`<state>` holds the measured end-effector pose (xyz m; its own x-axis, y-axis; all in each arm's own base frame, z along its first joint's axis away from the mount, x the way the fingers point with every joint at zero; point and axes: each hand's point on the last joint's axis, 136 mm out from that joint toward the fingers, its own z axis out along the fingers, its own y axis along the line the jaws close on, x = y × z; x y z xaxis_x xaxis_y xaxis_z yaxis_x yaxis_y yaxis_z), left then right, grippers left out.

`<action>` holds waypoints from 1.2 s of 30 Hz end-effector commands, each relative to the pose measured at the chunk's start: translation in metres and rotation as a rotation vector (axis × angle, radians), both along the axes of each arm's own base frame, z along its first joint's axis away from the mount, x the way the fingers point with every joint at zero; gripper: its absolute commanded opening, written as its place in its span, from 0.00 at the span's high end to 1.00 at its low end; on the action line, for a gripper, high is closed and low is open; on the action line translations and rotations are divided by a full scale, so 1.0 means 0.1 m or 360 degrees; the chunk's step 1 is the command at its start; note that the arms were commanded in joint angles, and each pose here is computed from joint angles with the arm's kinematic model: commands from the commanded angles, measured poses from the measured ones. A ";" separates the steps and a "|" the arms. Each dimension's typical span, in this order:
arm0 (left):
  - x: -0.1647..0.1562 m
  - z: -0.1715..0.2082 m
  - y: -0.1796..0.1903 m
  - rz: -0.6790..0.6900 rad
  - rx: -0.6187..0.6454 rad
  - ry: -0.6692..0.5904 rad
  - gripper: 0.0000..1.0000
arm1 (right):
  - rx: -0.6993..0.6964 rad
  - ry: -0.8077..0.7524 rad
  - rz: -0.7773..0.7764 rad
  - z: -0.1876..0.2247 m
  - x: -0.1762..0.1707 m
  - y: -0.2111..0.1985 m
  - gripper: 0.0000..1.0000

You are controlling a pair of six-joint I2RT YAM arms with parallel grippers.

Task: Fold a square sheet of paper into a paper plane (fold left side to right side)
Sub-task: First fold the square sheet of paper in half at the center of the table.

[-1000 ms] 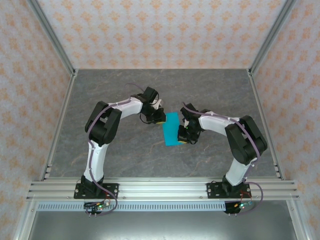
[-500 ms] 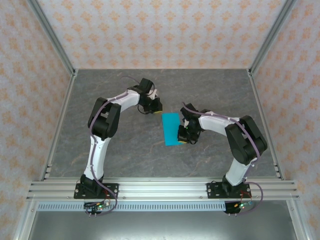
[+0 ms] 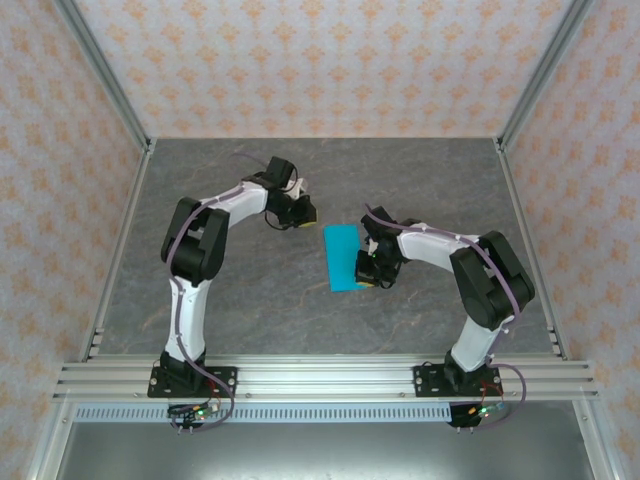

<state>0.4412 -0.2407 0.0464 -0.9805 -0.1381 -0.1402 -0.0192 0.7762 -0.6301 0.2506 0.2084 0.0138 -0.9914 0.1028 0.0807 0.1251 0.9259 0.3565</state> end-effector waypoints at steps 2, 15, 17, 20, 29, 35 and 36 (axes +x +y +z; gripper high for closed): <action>-0.28 0.20 -0.36 -0.0145 -0.0132 -0.0077 0.89 | -0.0399 0.0223 -0.0020 -0.44 -0.35 -0.50 0.93; -0.50 -0.28 -0.56 -0.0186 -0.0075 -0.0108 0.90 | -0.0409 0.0220 -0.0014 -0.42 -0.32 -0.49 0.93; -0.51 -0.34 -0.51 -0.0182 -0.0035 -0.0116 0.90 | -0.0412 0.0218 -0.0014 -0.41 -0.32 -0.50 0.93; -0.52 -0.40 -0.49 -0.0181 -0.0010 -0.0123 0.90 | -0.0412 0.0214 -0.0013 -0.40 -0.32 -0.50 0.93; -0.42 -0.49 -0.38 -0.0154 0.0107 -0.0180 0.91 | -0.0437 0.0228 -0.0001 -0.42 -0.34 -0.53 0.93; -0.24 -0.49 -0.29 -0.0097 0.0148 -0.0199 0.91 | -0.0440 0.0239 0.0002 -0.43 -0.36 -0.54 0.93; -0.20 -0.48 -0.27 -0.0085 0.0153 -0.0204 0.91 | -0.0440 0.0235 0.0005 -0.42 -0.36 -0.53 0.93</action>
<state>0.3904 -0.2953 0.0192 -0.9775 -0.0193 -0.2099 0.1245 0.7508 -0.6486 0.2510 0.2085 0.0140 -0.9902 0.1030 0.0948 0.1298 0.9292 0.3461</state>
